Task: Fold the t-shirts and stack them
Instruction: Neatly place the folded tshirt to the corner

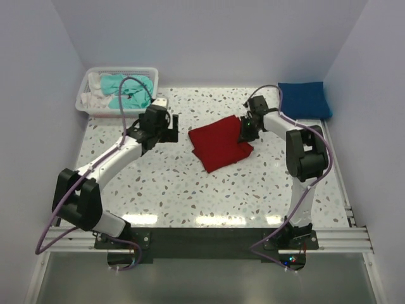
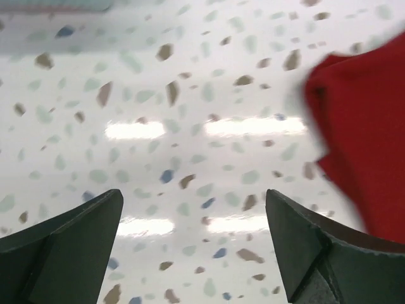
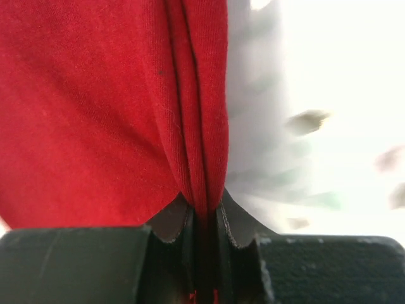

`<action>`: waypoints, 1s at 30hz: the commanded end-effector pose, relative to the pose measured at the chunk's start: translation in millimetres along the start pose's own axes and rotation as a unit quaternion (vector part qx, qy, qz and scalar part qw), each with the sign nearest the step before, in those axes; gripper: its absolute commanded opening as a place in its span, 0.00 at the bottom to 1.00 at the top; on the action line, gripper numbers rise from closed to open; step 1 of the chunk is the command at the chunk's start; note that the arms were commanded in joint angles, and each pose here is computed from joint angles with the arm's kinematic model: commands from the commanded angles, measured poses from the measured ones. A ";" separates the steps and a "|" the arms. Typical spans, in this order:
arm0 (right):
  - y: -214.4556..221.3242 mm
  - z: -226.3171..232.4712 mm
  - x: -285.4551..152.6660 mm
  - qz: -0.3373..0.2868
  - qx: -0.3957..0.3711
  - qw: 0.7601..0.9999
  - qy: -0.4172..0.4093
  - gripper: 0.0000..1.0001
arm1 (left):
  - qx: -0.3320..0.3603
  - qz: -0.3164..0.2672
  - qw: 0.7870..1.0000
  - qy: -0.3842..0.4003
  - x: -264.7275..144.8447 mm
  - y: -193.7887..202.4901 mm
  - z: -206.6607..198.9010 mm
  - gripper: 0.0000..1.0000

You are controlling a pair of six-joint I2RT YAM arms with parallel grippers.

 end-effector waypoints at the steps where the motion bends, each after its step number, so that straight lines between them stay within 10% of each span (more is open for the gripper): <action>1: -24.7 -44.2 -14.6 -0.007 -0.052 0.990 0.132 0.00 | -0.055 0.014 0.998 -0.023 -6.4 9.1 40.0 1.00; 12: -119.5 -120.9 -42.3 -0.101 -0.076 0.941 0.313 0.00 | -0.093 0.023 0.986 -0.139 6.0 55.4 96.8 1.00; 30: -188.8 -200.4 -120.5 -0.212 -0.063 0.911 0.347 0.00 | -0.094 0.051 0.982 -0.157 22.3 65.2 102.4 1.00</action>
Point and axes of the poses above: each gripper's point midway between its finger pads, its own x axis out along the fingers, its own z axis along the line the jaws close on, y = z × x, the point moved 8 cm from there along -x, back along the fingers, and after that the axes turned 11 degrees about -x, right-handed, at the moved point
